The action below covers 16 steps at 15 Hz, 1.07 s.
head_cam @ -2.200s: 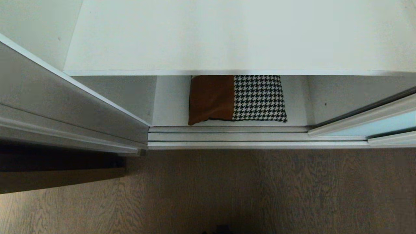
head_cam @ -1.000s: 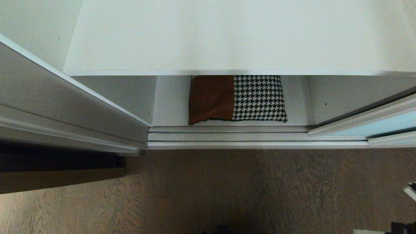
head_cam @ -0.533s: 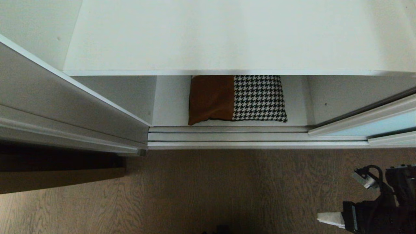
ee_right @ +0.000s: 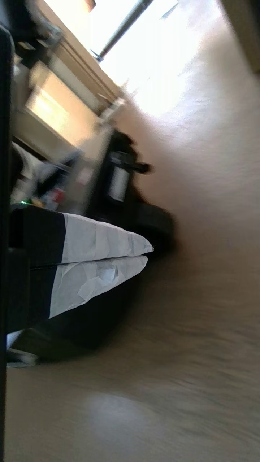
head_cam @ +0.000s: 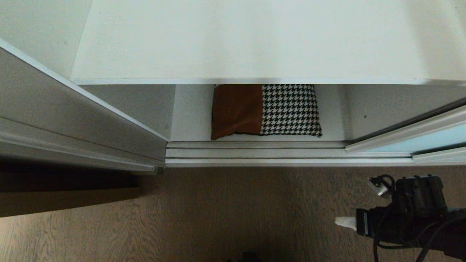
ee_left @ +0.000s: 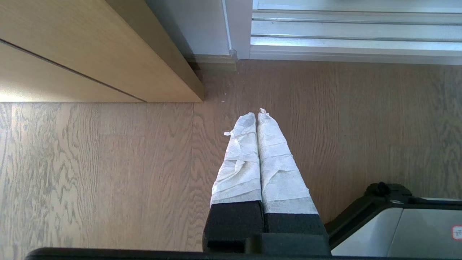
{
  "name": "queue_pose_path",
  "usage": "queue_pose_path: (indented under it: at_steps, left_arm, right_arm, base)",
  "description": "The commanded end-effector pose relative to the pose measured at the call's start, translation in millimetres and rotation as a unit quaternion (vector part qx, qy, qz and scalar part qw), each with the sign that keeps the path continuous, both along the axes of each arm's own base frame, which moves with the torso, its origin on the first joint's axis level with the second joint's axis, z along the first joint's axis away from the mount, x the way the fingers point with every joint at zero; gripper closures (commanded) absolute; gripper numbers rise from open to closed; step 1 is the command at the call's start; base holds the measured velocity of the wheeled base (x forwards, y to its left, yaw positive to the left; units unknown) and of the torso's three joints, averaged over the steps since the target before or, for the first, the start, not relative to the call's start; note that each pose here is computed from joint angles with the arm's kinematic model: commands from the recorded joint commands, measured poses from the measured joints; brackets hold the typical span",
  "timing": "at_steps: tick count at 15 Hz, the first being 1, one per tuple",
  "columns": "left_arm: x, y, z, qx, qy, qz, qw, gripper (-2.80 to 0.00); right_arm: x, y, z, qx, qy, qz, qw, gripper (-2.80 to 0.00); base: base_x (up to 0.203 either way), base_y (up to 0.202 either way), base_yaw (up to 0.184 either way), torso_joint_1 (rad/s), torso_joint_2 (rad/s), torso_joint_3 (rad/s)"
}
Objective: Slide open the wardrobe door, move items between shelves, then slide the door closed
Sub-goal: Place the pillow on the higher shelf
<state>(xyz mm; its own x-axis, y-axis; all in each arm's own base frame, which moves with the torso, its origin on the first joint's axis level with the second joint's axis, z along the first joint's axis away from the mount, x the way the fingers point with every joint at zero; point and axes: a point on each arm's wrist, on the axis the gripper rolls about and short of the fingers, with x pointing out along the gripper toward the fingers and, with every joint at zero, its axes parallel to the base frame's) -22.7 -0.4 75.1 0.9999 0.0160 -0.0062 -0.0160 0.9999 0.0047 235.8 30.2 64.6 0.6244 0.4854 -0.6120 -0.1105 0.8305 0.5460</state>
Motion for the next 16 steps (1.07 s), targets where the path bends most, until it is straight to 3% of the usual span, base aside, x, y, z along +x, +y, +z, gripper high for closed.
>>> queue_pose_path:
  at_steps: [1, 6, 12, 13, 16]
  left_arm:
    - [0.2, 0.0, -0.4, 0.0, 0.002, 0.0, 1.0, 0.0]
    - [0.2, 0.0, -0.4, 0.0, 0.002, 0.0, 1.0, 0.0]
    - [0.2, 0.0, -0.4, 0.0, 0.002, 0.0, 1.0, 0.0]
    - [0.2, 0.0, -0.4, 0.0, 0.002, 0.0, 1.0, 0.0]
    - [0.2, 0.0, -0.4, 0.0, 0.002, 0.0, 1.0, 0.0]
  right_arm:
    - [9.0, -5.2, -2.6, -0.007, -0.037, -0.004, 0.999, 0.0]
    - [37.9, -7.8, 22.4, -0.022, -0.13, -0.011, 0.991, 0.0]
    - [90.0, -16.8, -10.6, -0.025, -0.146, -0.035, 0.988, 0.0]
    - [97.5, -18.7, -17.6, -0.03, -0.152, -0.045, 0.987, -2.8]
    - [121.5, -22.1, -18.7, -0.022, -0.179, -0.087, 0.98, -2.8]
  base:
    - [0.0, 0.0, 0.0, 0.0, 0.0, 0.0]
    - [0.0, 0.0, 0.0, 0.0, 0.0, 0.0]
    - [0.0, 0.0, 0.0, 0.0, 0.0, 0.0]
    - [0.0, 0.0, 0.0, 0.0, 0.0, 0.0]
    - [0.0, 0.0, 0.0, 0.0, 0.0, 0.0]
